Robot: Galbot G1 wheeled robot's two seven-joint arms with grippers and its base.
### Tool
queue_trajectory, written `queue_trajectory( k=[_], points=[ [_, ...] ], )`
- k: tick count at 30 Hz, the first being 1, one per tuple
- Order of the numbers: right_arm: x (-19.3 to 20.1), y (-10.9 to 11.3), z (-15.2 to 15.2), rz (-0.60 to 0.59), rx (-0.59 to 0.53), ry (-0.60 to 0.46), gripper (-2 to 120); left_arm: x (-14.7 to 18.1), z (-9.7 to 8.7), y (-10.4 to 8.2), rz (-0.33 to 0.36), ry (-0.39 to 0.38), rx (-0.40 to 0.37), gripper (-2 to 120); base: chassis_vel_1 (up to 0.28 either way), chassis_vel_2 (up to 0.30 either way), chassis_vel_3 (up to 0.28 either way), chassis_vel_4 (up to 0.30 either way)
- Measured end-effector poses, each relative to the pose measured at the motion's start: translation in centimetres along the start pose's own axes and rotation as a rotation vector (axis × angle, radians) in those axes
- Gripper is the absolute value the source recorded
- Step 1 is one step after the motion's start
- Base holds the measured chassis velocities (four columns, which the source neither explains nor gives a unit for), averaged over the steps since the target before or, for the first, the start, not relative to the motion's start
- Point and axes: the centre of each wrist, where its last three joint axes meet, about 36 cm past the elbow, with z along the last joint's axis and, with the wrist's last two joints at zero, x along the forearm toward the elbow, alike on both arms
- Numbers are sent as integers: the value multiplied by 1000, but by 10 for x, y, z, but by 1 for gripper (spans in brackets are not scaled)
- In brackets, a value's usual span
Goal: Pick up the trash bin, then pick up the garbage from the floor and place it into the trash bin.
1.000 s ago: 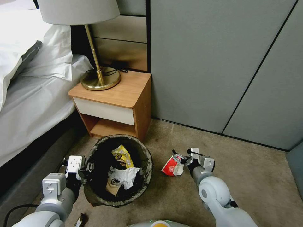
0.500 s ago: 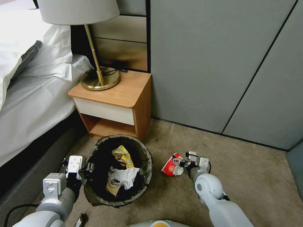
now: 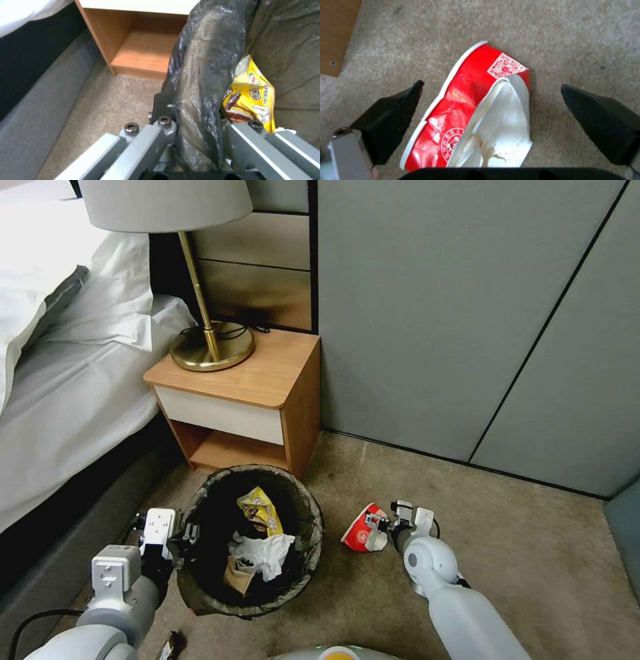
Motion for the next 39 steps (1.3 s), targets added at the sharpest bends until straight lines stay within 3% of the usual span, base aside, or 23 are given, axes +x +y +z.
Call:
queue_trajectory(
  k=[8,12,28,33,35,39],
  points=[
    [-13,0,-3,-8,-27,25,99,0,-1,0,-1,-2,0,3,0,0,0,0],
    [-18,0,-1,-7,-27,35,91,0,-1,0,-1,-3,0,3,0,0,0,0],
    [-36,-5,10,22,-54,45,28,0,0,0,-1,-2,1,3,0,0,0,0],
    [-36,-5,10,22,-55,41,14,0,0,0,-2,1,1,3,0,0,0,0],
    [-36,-5,9,23,-54,37,4,0,0,0,-2,0,1,3,0,0,0,0],
    [-34,-4,7,24,-46,21,0,0,0,0,-2,-2,1,3,0,0,0,0]
  ],
)
